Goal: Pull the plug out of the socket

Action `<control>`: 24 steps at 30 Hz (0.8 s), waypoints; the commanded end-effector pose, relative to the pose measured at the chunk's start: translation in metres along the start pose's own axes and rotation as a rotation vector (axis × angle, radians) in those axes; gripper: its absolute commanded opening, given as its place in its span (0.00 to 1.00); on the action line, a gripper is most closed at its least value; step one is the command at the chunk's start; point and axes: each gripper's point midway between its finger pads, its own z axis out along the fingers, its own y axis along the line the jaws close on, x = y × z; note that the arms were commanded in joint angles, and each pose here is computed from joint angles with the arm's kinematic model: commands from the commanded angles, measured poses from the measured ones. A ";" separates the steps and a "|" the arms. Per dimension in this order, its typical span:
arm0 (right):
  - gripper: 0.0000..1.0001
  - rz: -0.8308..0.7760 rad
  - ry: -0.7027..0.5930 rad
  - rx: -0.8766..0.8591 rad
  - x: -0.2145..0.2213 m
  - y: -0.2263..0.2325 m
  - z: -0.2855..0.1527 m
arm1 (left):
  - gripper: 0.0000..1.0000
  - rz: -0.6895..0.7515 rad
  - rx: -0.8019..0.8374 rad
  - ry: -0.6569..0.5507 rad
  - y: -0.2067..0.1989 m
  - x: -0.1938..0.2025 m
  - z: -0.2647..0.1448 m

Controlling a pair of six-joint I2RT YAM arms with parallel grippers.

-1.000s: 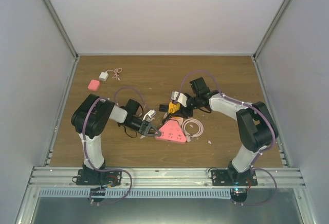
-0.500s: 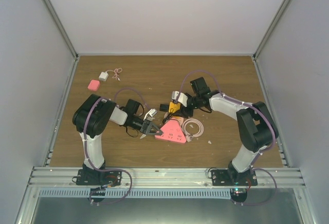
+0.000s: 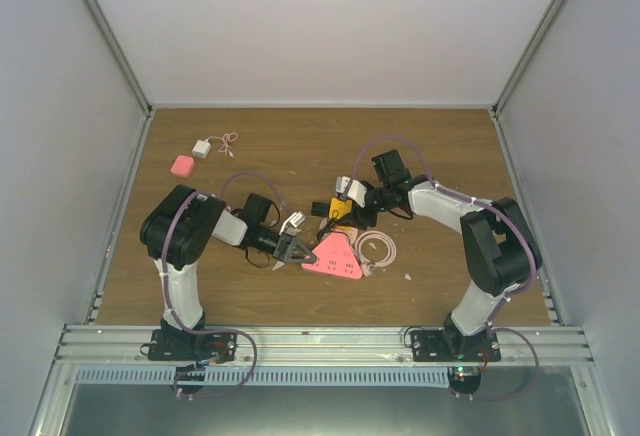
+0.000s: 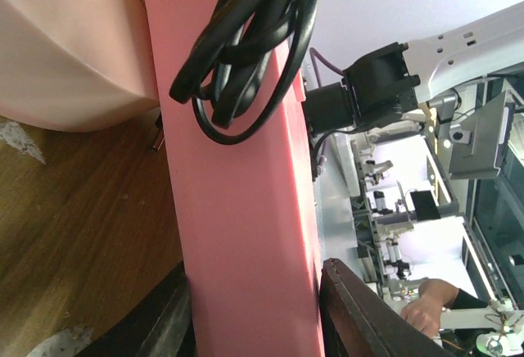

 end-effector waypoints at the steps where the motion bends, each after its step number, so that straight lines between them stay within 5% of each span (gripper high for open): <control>1: 0.26 0.041 0.030 -0.022 0.015 0.002 0.004 | 0.11 0.135 0.008 0.003 -0.008 0.002 0.004; 9: 0.25 0.048 0.031 -0.018 0.017 0.000 0.004 | 0.00 0.144 -0.005 -0.001 -0.008 0.001 0.004; 24: 0.22 0.039 0.053 0.021 0.025 -0.005 0.006 | 0.00 0.162 0.033 -0.004 -0.026 0.000 0.005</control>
